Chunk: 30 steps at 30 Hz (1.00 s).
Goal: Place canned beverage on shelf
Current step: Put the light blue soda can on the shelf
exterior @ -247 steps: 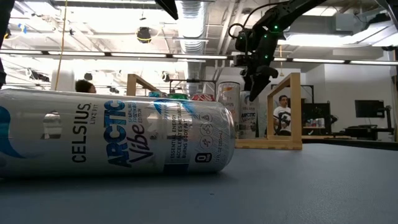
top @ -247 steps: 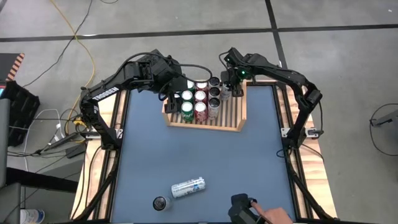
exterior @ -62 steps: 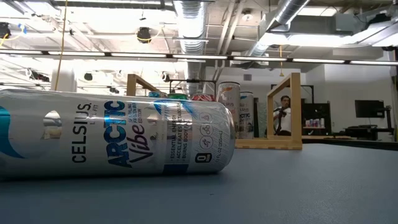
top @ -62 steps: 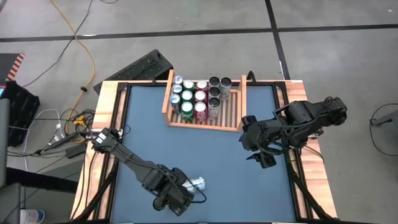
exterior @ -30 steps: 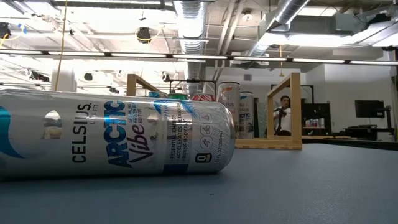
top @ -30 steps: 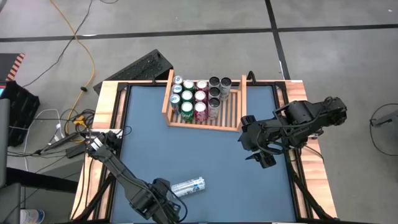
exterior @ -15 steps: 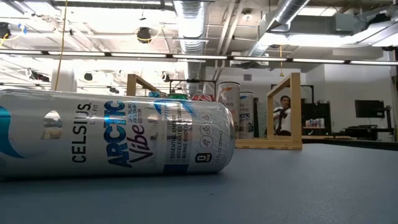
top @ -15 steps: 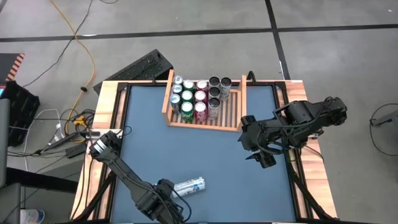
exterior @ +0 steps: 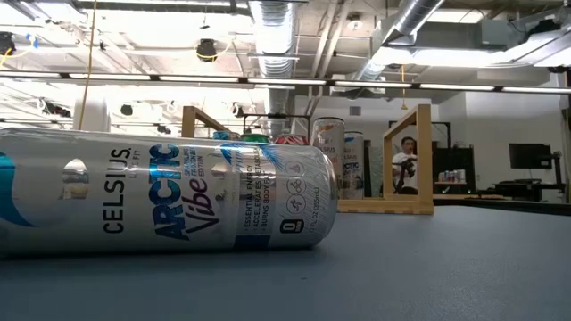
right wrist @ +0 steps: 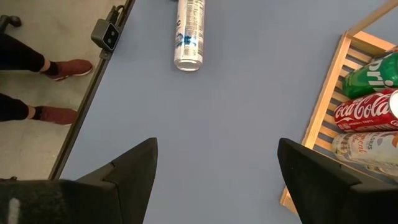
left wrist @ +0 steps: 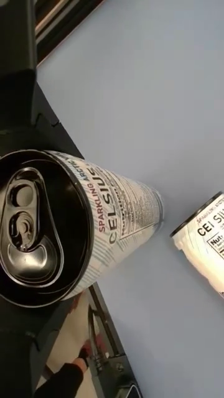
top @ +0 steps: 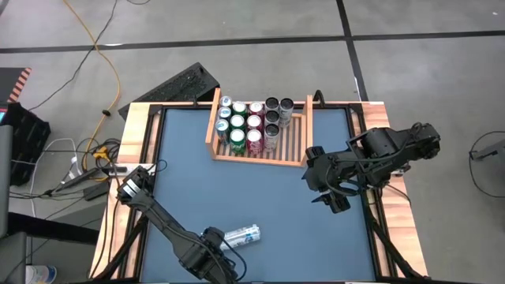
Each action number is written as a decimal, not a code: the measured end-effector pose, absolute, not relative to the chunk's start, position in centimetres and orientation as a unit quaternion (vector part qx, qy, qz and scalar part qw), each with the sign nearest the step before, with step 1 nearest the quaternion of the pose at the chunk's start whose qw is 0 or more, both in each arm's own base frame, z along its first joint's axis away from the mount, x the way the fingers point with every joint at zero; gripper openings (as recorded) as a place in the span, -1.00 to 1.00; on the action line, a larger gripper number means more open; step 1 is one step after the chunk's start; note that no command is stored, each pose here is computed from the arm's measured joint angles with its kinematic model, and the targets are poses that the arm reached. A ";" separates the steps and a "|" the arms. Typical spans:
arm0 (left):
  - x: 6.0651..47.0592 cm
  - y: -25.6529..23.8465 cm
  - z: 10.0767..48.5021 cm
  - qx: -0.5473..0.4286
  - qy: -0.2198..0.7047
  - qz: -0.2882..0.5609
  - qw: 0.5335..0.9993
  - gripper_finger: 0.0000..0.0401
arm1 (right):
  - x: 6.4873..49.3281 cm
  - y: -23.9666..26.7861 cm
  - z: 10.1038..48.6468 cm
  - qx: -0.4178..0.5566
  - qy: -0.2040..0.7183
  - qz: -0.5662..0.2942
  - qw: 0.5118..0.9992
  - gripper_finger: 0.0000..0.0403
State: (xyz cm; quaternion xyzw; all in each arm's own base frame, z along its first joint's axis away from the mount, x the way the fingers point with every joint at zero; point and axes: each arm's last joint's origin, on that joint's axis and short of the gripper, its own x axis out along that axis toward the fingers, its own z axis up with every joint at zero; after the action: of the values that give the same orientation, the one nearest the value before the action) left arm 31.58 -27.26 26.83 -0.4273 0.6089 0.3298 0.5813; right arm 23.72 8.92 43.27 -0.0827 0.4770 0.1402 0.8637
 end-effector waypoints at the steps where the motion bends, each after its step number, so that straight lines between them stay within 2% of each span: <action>1: 31.6 -27.3 26.8 -0.428 0.609 0.329 0.581 0.20 | 23.7 8.9 43.3 -0.083 0.477 0.140 0.864 0.59; 5: 31.7 -27.4 27.3 -0.434 0.614 0.310 0.582 0.20 | 23.7 8.9 43.3 -0.083 0.477 0.140 0.864 0.59; 11: 32.1 -26.6 29.8 -0.415 0.619 0.272 0.609 0.20 | 23.9 9.0 43.5 -0.083 0.460 0.144 0.872 0.59; 18: 33.4 -22.5 33.0 -0.337 0.620 0.243 0.666 0.20 | 23.5 8.9 43.8 -0.072 0.454 0.141 0.877 0.59; 21: 34.7 -20.3 34.3 -0.307 0.605 0.209 0.704 0.20 | 23.0 8.7 44.2 -0.059 0.449 0.134 0.882 0.59; 26: 36.5 -16.7 35.6 -0.265 0.592 0.165 0.743 0.20 | 22.2 8.2 44.7 -0.038 0.441 0.084 0.893 0.59; 30: 37.6 -13.6 35.8 -0.206 0.595 0.136 0.765 0.20 | 21.8 7.6 44.9 -0.041 0.430 0.007 0.902 0.59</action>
State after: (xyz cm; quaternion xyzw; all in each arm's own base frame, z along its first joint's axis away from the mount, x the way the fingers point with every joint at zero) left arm 37.60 -13.57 35.76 -0.2062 0.5947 0.1363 0.7650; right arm 21.80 7.59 44.94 -0.0407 0.4303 0.0066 0.9017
